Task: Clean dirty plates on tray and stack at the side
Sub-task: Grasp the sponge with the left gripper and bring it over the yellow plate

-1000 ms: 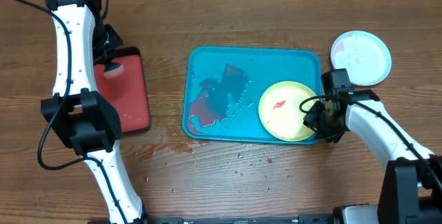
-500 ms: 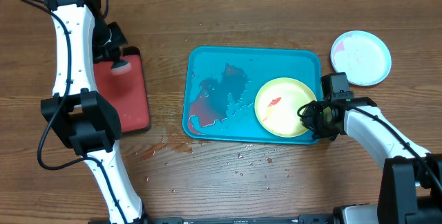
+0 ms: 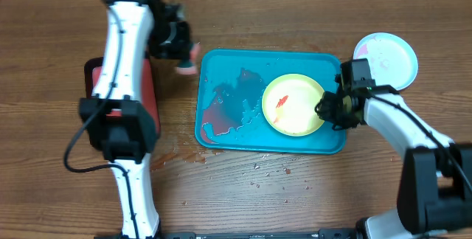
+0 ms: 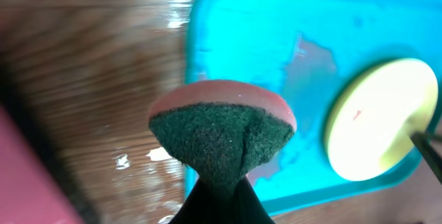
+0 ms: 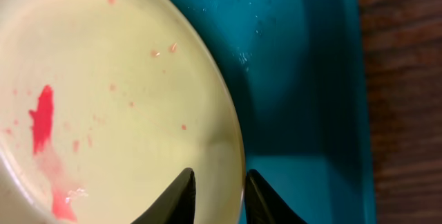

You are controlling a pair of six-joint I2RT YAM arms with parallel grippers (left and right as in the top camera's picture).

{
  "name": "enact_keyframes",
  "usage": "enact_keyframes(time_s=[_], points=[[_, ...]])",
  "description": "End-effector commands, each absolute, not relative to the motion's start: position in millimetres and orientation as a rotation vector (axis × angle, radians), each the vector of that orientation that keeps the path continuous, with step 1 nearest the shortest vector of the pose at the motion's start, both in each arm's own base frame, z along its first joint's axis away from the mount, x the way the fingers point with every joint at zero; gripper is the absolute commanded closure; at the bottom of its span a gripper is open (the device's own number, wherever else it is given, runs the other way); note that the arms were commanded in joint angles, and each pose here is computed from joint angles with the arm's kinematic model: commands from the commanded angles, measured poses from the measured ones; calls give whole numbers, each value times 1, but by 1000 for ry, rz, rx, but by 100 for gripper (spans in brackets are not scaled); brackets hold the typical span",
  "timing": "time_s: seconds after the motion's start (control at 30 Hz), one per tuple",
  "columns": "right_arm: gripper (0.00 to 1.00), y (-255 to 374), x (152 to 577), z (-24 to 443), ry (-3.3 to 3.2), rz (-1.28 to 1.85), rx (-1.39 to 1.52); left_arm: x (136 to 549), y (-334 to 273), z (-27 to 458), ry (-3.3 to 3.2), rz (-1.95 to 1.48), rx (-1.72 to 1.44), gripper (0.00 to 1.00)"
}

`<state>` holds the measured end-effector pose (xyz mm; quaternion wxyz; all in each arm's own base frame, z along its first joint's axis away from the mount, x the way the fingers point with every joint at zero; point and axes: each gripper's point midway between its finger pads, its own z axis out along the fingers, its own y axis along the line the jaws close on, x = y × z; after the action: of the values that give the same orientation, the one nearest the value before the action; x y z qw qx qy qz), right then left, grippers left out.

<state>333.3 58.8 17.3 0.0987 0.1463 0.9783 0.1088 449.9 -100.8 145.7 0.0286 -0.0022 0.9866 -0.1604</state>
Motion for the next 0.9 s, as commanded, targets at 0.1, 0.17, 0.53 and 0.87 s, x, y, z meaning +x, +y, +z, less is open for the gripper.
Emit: enact_keyframes(time_s=[0.1, 0.17, 0.53, 0.87], points=[[76, 61, 332, -13, 2985, 308, 462, 443, -148, 151, 3022, -367, 93, 96], [75, 61, 332, -14, 2985, 310, 491, 441, -160, 151, 3014, -360, 137, 96], [96, 62, 358, -4, 2903, 316, 342, 431, -226, 144, 2976, -403, 251, 96], [96, 61, 369, -1, 2859, 299, 270, 395, -301, 93, 3021, -604, 411, 96]])
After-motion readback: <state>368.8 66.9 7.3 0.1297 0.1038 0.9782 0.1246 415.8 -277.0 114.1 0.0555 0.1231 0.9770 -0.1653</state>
